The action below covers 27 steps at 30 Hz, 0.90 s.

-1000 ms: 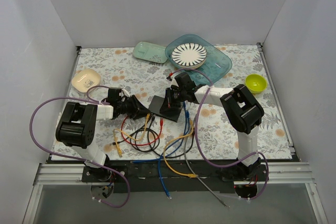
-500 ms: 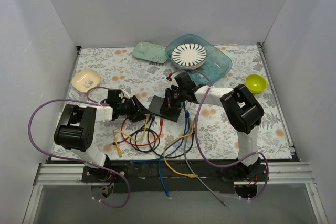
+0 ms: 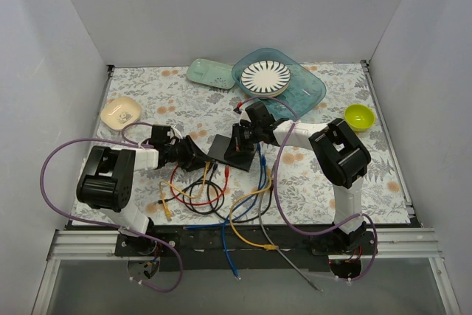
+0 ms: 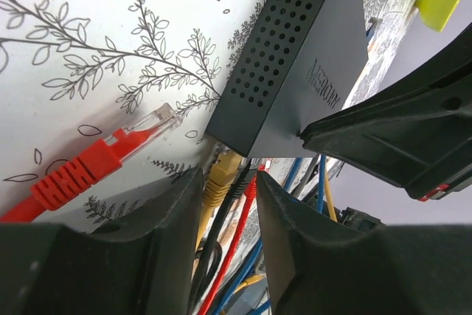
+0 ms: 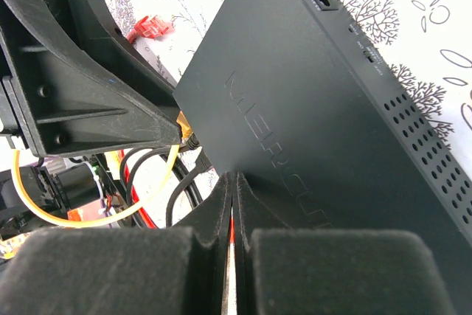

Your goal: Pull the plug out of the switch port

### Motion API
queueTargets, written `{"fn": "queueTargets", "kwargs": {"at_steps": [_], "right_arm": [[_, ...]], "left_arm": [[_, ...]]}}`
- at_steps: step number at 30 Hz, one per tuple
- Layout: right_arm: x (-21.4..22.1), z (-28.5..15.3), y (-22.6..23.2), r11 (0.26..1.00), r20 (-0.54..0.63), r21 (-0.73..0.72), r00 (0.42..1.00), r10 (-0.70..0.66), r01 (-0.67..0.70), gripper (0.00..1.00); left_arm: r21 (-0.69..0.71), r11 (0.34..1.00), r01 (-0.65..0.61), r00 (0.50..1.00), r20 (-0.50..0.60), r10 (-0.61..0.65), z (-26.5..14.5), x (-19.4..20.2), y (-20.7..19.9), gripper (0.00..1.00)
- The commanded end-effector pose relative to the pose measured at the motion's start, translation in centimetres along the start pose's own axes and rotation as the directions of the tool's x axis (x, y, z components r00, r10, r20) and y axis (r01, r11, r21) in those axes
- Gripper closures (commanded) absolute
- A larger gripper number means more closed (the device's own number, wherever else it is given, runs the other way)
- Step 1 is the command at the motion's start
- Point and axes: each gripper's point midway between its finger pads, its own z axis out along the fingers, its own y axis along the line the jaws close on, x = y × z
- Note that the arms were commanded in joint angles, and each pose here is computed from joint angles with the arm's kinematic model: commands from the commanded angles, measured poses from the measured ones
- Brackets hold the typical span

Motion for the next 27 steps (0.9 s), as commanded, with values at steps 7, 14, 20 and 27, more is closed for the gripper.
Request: {"fn": "queueTargets", "kwargs": {"at_steps": [7,14,20,27], "right_arm": [[1.9,0.5,-2.6,0.997,-0.046,0.076,0.999,0.024,-0.021,0.99],[2.1,0.5,-2.7,0.997,-0.051,0.075,0.998,0.026,-0.022,0.99],[2.2,0.4,-2.7,0.997,-0.052,0.074,0.998,0.023,-0.019,0.99],[2.3,0.3,-2.7,0.997,-0.054,0.074,0.998,0.017,-0.013,0.99]], "left_arm": [[-0.119,0.992,0.050,0.999,0.001,-0.050,0.8,-0.1,2.4,0.64],[-0.200,0.973,0.118,0.993,-0.005,-0.121,1.1,0.7,4.4,0.70],[-0.219,0.956,0.196,0.980,0.031,-0.194,0.9,0.4,4.5,0.59],[-0.211,0.963,0.165,0.985,0.085,-0.150,0.3,-1.6,2.7,0.50]]}}
